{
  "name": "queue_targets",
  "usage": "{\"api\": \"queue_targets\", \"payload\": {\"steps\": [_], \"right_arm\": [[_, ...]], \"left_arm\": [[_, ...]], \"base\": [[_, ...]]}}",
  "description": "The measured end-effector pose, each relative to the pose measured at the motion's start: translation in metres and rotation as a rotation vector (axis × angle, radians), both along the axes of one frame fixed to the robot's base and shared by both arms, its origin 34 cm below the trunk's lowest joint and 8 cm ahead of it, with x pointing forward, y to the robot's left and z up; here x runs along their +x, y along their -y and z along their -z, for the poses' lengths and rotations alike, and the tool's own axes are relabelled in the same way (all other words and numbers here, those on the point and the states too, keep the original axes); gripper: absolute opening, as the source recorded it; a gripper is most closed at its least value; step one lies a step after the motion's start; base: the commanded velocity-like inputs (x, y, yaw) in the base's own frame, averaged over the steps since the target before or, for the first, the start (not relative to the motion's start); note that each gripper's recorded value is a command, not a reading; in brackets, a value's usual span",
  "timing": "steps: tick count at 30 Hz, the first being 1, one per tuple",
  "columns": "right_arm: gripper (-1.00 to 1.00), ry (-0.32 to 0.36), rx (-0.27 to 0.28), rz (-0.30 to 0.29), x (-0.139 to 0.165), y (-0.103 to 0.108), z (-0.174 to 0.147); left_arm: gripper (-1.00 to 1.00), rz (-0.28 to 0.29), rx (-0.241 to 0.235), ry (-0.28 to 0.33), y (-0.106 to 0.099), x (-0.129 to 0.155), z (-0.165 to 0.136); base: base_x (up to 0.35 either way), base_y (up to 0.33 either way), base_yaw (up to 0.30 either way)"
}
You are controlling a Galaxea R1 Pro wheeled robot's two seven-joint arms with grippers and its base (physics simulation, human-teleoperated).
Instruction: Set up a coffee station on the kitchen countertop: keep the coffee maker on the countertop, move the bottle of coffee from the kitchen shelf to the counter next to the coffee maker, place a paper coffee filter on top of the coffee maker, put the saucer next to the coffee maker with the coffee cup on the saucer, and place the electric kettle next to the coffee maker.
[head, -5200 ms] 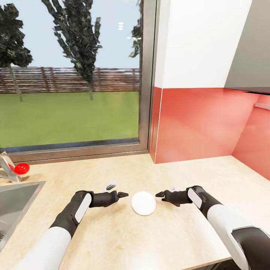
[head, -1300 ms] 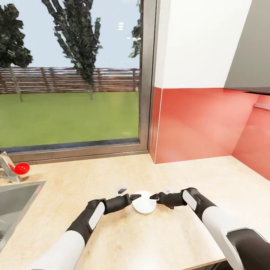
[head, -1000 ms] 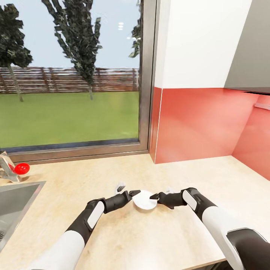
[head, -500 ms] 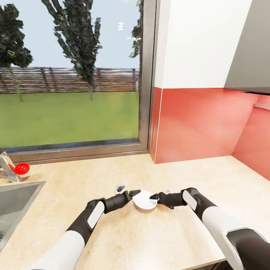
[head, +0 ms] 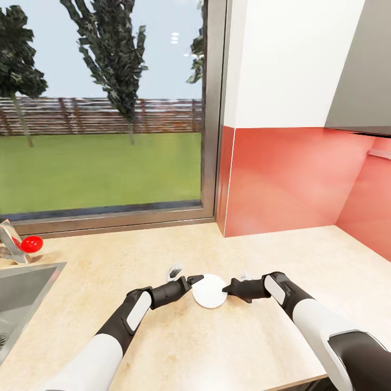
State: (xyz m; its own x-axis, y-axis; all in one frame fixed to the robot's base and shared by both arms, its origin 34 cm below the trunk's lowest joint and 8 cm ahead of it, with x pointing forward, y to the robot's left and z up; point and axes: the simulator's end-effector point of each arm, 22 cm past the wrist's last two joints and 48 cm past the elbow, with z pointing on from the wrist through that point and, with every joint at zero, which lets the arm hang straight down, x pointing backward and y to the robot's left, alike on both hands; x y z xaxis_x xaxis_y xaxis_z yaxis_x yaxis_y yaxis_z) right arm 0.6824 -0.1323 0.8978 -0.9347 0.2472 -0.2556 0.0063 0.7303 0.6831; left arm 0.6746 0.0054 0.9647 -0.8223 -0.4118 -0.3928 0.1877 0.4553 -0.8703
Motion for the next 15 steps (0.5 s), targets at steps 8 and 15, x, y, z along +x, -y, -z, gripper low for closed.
{"api": "queue_targets", "payload": {"steps": [8,15], "right_arm": [[-1.00,0.000,0.001,0.000,-0.0001,-0.0001,0.0000],[-1.00,0.000,0.001,0.001,-0.0001,0.0000,0.0000]], "left_arm": [[1.00,0.000,0.000,0.000,0.0000,0.0000,0.0000],[1.00,0.000,-0.001,0.001,0.0002,0.0000,-0.0004]], "base": [[0.000,0.000,0.000],[0.000,0.000,0.000]]}}
